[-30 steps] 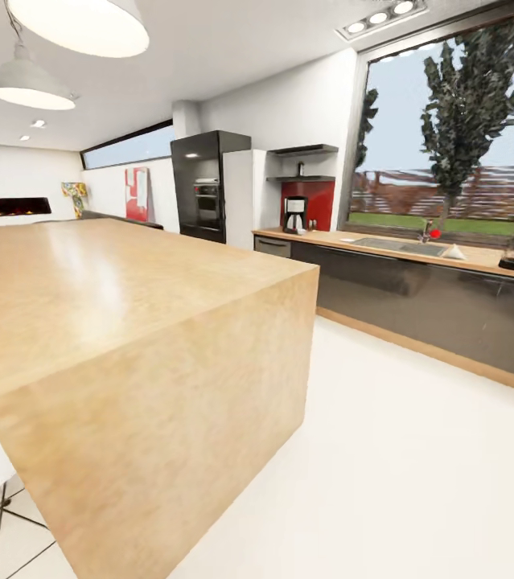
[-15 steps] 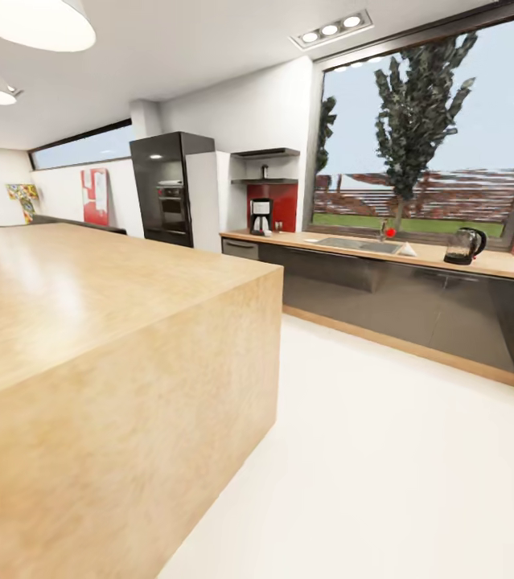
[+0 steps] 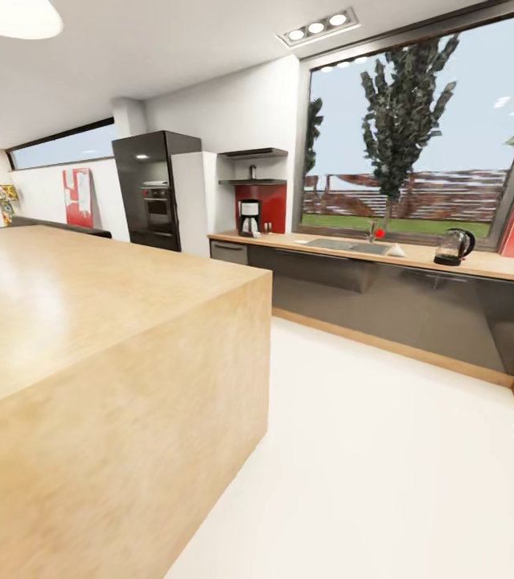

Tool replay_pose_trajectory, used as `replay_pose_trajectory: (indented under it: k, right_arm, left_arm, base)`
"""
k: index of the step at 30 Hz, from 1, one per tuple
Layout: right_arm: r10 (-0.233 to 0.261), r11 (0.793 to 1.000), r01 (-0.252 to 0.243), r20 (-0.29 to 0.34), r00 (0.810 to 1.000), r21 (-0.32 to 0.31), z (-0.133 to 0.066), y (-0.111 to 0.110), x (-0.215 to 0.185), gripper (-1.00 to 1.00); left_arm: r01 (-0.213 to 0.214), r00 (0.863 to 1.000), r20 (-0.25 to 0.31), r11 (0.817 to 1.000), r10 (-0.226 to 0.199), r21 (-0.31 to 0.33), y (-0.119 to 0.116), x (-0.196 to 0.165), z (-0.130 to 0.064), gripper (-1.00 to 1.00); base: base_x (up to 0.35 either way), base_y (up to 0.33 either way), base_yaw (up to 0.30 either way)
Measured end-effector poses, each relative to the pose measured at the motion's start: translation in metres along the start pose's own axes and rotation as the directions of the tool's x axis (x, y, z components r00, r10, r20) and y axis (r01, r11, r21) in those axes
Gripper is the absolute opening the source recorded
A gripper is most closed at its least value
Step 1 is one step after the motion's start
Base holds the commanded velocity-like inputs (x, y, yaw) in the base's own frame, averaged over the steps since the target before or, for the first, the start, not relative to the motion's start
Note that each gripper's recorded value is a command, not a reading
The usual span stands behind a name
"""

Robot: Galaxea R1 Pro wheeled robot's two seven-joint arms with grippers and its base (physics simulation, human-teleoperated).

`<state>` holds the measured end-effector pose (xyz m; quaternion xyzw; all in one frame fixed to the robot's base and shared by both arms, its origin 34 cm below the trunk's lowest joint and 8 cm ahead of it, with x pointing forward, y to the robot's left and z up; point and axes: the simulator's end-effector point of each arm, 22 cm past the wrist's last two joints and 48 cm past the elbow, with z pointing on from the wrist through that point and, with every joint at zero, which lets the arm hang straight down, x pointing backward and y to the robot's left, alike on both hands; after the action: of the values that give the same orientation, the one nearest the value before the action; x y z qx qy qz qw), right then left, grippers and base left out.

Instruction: Set up a coffee station on the kitchen countertop: keep the coffee maker on the countertop, move the bottle of coffee from the kitchen shelf to the counter next to the coffee maker, place a paper coffee filter on top of the coffee maker, put the saucer next to the coffee maker with the coffee cup on the saucer, and place the electric kettle next to the coffee maker.

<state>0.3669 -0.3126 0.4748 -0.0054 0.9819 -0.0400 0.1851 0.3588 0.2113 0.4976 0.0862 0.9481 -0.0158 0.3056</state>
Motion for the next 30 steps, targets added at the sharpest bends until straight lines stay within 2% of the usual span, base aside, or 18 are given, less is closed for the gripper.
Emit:
replay_pose_trajectory:
  k: [7, 24, 30]
  right_arm:
    - [-0.001, 1.000, 0.001, -0.005, 1.000, -0.002, 0.0000, 0.0011, 0.0025, 1.00]
    - [-0.001, 1.000, 0.001, -0.006, 1.000, -0.002, 0.0000, 0.0012, 0.0029, 1.00]
    - [-0.001, 1.000, 0.001, -0.006, 1.000, -0.001, 0.0000, 0.0005, 0.0027, 1.00]
  left_arm:
    - [-0.001, 1.000, 0.000, 1.000, 0.001, 0.001, -0.0003, -0.0002, 0.0001, 1.00]
    - [-0.002, 1.000, -0.001, 1.000, 0.002, 0.001, -0.0004, 0.0001, 0.0001, 1.00]
    - [-0.001, 1.000, -0.001, 1.000, 0.001, 0.001, -0.0003, 0.0002, 0.0000, 1.00]
  base:
    - [0.292, -0.154, -0.162]
    - [0.282, -0.180, -0.258]
    - [0.288, -0.159, -0.070]
